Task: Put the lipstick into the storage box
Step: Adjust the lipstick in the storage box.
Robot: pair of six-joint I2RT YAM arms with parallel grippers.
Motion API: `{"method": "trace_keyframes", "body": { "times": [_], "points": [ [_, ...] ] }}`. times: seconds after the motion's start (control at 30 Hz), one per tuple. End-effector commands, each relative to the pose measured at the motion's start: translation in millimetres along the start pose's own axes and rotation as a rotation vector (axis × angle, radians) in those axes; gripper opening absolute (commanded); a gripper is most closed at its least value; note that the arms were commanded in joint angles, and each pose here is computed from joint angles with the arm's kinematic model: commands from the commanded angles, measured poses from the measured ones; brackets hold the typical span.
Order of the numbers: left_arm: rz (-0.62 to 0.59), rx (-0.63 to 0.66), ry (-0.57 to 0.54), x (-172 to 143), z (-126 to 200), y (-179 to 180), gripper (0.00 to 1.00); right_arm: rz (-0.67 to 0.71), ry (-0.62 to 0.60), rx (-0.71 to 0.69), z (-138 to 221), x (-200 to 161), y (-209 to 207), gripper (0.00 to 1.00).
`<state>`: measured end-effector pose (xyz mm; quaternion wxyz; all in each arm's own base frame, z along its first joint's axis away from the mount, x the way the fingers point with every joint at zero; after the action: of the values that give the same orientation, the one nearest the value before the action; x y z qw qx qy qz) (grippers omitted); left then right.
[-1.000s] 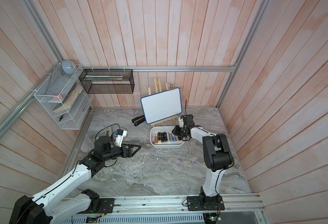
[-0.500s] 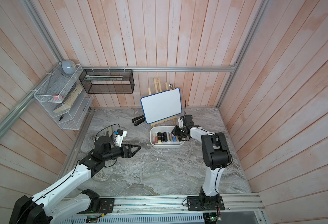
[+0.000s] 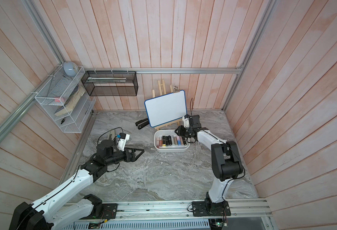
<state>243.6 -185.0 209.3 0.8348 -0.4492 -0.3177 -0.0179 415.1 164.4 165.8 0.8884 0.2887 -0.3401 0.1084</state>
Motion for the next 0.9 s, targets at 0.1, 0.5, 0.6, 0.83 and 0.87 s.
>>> {"method": "trace_keyframes", "body": {
  "times": [0.1,0.5,0.6,0.83,0.87],
  "points": [
    [-0.086,0.044,-0.096,24,10,-12,1.00,0.184,-0.202,-0.029,48,24,27,0.44],
    [-0.202,0.259,-0.357,60,39,0,1.00,0.497,-0.594,-0.121,113,0,37,0.48],
    [-0.279,0.293,-0.467,64,52,5,1.00,0.558,-0.668,-0.184,127,-10,34,0.50],
    [-0.318,0.439,-0.792,69,93,31,1.00,0.451,-0.653,-0.483,142,-34,-9,0.51],
    [-0.308,0.475,-0.819,70,98,38,1.00,0.433,-0.651,-0.530,145,-39,-17,0.52]
  ]
}}
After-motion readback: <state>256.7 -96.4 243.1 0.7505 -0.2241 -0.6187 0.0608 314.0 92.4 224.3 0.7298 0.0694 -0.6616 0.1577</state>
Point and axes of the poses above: each gripper's point midway between its finger pads, its own z axis back along the fingers, its own y axis along the line the jaws close on, x = y × z, the point moved 4 cm from there along z, back along the fingers, and after that the axes turned 12 degrees about z, right-handed, at the moved point
